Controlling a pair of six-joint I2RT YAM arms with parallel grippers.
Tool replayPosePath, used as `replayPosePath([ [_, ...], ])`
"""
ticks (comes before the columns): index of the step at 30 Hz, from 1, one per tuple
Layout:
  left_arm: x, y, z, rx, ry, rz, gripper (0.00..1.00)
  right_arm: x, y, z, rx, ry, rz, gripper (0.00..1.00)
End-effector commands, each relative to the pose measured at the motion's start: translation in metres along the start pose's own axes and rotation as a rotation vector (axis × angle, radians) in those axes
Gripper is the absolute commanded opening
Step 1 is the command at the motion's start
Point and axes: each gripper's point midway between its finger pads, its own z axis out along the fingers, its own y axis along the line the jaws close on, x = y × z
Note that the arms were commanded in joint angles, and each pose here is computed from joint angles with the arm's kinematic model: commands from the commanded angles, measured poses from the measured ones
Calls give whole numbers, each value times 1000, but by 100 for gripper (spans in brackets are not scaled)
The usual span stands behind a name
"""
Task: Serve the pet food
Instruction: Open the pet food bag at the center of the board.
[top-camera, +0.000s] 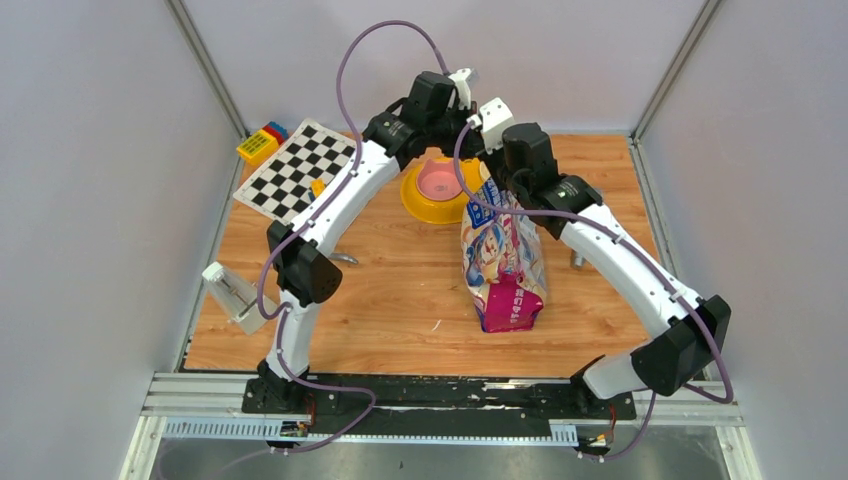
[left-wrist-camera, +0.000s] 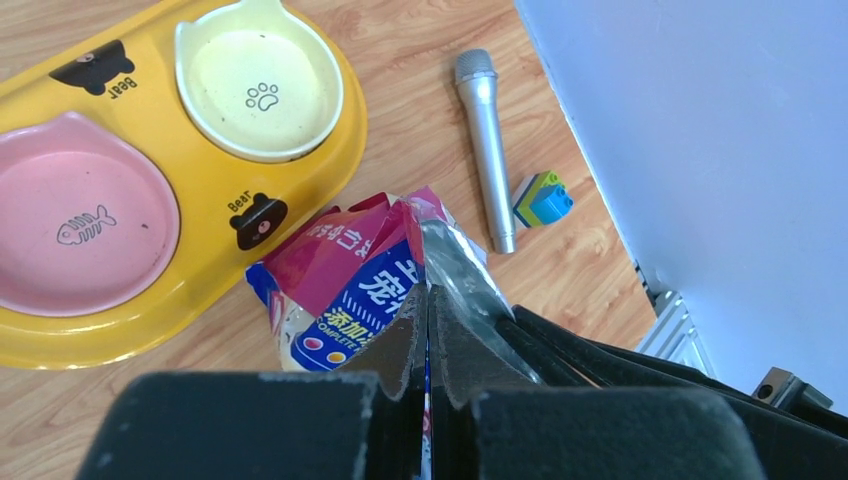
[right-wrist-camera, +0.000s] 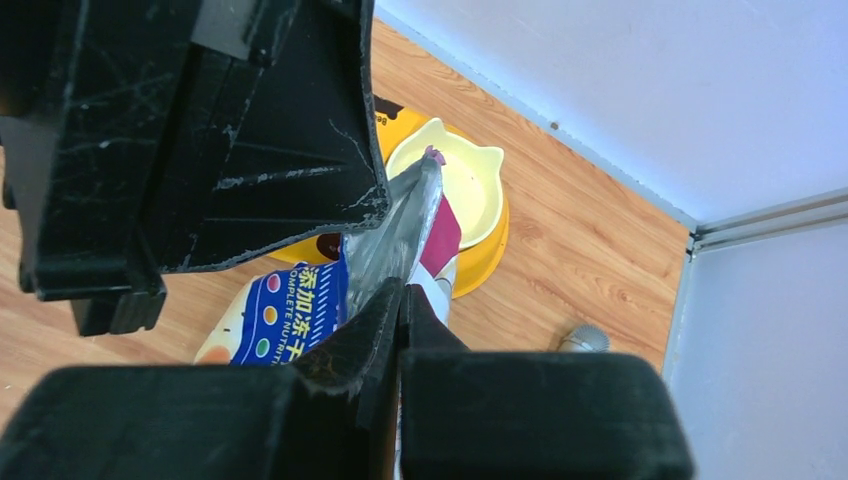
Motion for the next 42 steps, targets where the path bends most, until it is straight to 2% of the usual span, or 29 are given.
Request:
replayPosePath([
  [1,-6,39,-15,-168,-10,31,0,-13,-57,-29,220,-35,-35,0],
  [12,-12,38,-22,-181,-28,41,0,-16,-66,-34,258,-48,-61,0],
  [21,-31,32,-41,-200,-90,64,0,-35,-79,-45,297,-89,-68,0],
  [25,-26,29,-37,-174,-73,59,0,-30,-59,-41,187,-83,-28,0],
  [29,-16,14,-26,-70,-33,34,0,-20,-30,-34,50,-48,24,0],
  [31,-14,3,-23,-3,-21,19,9,-20,-21,-33,-2,-49,46,0],
  [32,-13,-6,-22,47,-13,20,20,-21,-18,-34,-21,-51,59,0],
  [33,-13,-9,-21,65,-10,11,25,-20,-15,-33,-42,-49,69,0],
  [34,-14,-16,-21,105,-8,7,37,-20,-13,-34,-62,-48,83,0],
  [36,-15,-25,-20,153,-4,1,48,-17,-8,-33,-101,-40,112,0],
  [42,-19,-36,-20,233,-2,-16,66,-5,1,-28,-161,-11,151,0],
])
